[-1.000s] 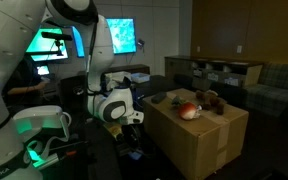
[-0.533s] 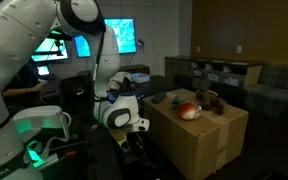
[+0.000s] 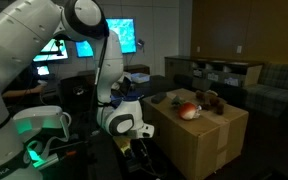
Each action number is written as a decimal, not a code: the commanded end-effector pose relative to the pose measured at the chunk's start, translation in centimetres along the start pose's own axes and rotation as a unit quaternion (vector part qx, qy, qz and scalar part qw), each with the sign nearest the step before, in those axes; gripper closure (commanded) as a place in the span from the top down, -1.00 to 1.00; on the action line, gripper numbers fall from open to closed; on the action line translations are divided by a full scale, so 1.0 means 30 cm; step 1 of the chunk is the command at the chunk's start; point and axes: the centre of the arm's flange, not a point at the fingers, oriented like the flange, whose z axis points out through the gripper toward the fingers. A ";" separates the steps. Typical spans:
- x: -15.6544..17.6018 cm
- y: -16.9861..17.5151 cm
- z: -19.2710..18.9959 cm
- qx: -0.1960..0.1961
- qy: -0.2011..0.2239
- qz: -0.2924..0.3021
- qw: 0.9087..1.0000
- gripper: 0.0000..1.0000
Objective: Place the plastic and the towel from the box onto the table. Move the brown and red toys onto the box. Transfer the black object on the right of the box to the table. Put the blue object from the table onto the box. Pick up the black object from the box and position it on the table. Lastly, take the black object from the left side of the table and place it on the box.
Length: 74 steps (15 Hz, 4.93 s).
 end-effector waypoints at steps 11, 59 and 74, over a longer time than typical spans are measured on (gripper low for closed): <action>0.035 0.087 0.024 -0.020 0.014 0.069 0.997 1.00; 0.136 -0.342 0.088 -0.010 -0.061 0.453 0.889 1.00; 0.126 -0.347 0.074 -0.006 -0.063 0.431 0.900 -0.15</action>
